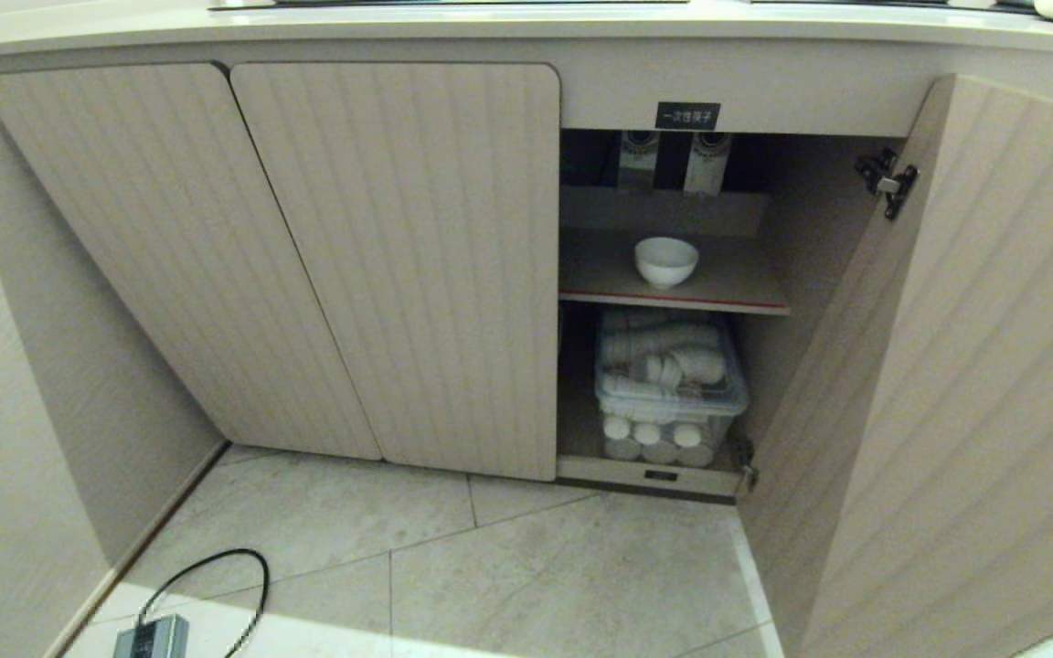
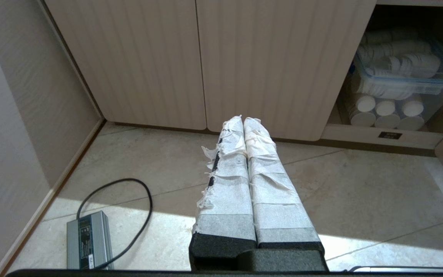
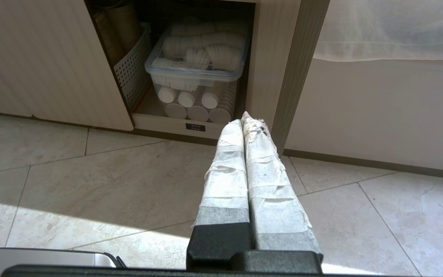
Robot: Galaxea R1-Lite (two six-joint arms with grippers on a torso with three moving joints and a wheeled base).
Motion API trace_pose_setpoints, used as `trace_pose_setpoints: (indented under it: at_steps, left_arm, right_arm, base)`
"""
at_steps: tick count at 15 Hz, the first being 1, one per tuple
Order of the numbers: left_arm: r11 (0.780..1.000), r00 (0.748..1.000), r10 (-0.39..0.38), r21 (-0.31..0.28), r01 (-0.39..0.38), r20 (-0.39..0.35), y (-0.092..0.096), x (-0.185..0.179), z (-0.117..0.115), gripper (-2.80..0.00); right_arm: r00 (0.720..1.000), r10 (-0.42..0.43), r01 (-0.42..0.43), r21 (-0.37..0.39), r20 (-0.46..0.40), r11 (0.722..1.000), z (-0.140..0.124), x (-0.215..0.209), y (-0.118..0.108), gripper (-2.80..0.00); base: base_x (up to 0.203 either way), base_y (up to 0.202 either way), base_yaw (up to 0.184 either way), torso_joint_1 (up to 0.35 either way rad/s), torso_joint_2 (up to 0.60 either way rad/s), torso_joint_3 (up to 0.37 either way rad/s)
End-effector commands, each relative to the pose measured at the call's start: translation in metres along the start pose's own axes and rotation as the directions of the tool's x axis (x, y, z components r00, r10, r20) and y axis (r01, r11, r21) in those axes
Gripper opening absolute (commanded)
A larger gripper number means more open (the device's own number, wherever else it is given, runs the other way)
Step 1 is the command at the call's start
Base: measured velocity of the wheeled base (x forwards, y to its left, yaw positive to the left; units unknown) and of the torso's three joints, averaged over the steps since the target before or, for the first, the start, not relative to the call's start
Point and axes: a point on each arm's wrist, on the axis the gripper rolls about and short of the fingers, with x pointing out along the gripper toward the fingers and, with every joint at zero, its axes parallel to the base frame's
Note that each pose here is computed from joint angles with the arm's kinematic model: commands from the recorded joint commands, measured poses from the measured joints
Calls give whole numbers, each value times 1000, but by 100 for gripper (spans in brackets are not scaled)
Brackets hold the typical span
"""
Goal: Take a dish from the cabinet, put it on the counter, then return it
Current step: Take the bowl from the cabinet
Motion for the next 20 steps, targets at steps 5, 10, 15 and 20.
trace_pose_setpoints:
  at_steps: [5, 10, 15, 20]
  left_arm:
    - [1000, 1000, -1, 0, 1, -1, 0, 0, 0, -280]
    - [1000, 1000, -1, 0, 1, 2, 0, 0, 0, -280]
    - [1000, 1000, 1, 0, -1, 2, 0, 0, 0, -280]
    - [1000, 1000, 1, 0, -1, -1, 0, 0, 0, -280]
  right_arm:
    - [1000, 1, -1, -1, 0, 1000, 0, 0, 0, -280]
    - [1000, 1, -1, -1, 0, 1000, 0, 0, 0, -280]
    - [1000, 1, -1, -1, 0, 1000, 0, 0, 0, -280]
    - [1000, 1, -1, -1, 0, 1000, 0, 0, 0, -280]
  base:
    - [0, 0, 0, 0, 0, 0]
    - [0, 0, 0, 0, 0, 0]
    - [0, 0, 0, 0, 0, 0]
    - [0, 0, 0, 0, 0, 0]
